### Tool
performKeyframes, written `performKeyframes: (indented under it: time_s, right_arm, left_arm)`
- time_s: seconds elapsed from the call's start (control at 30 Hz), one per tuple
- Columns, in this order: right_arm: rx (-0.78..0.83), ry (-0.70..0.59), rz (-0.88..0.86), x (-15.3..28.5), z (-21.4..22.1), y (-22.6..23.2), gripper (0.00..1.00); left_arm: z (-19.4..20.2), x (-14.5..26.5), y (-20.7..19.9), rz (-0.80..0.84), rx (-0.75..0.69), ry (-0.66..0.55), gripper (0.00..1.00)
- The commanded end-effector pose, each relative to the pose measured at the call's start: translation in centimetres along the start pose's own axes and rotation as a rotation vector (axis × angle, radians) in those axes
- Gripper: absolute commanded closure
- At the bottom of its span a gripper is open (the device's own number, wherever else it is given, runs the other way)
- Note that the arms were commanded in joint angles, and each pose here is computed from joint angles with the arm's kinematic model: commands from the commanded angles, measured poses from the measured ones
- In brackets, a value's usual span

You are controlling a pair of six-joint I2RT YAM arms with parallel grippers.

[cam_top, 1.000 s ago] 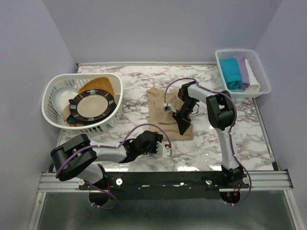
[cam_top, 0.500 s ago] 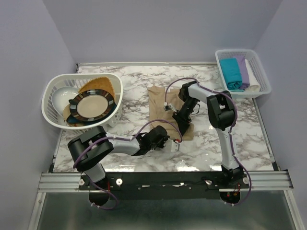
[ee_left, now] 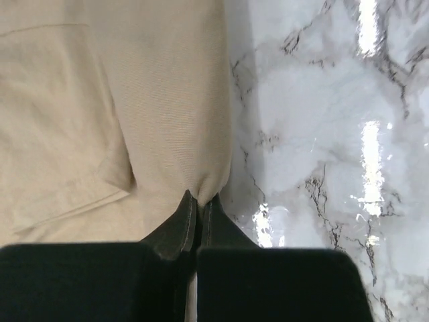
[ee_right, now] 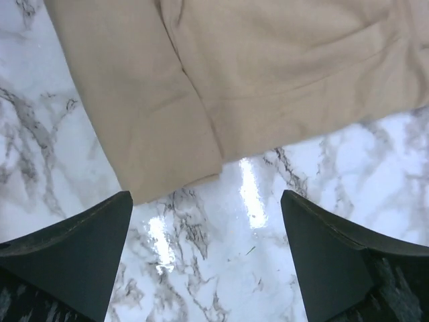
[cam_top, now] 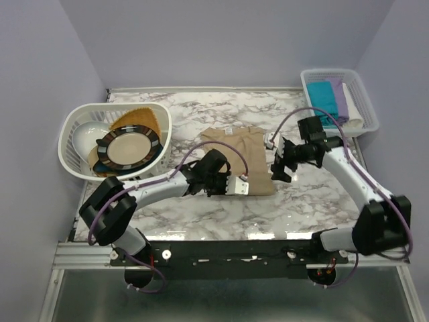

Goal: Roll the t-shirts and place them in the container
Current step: Roll the T-shirt to the center of the board.

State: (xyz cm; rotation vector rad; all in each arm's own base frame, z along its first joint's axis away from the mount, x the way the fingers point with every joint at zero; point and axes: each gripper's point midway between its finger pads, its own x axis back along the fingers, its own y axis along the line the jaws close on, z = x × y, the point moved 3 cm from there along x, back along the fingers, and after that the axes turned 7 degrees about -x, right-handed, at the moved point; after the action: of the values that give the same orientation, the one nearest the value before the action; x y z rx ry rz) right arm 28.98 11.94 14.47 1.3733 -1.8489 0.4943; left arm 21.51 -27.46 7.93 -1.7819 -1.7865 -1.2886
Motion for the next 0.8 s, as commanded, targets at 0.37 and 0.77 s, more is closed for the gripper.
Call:
performKeyframes:
  time_s: [0.37,0.77]
  right_arm:
    - [0.510,-0.135,0.133,-5.4,1.7,6.9,0.00]
    - [0.541,-0.067,0.062,-9.3,2.9,6.2,0.00]
  left_arm:
    - [-2.1,0.8,1.0,0.306,0.268,-0.235,1.00]
    - [-1.2,1.2,2.1,0.361,0.351,-0.263,1.00]
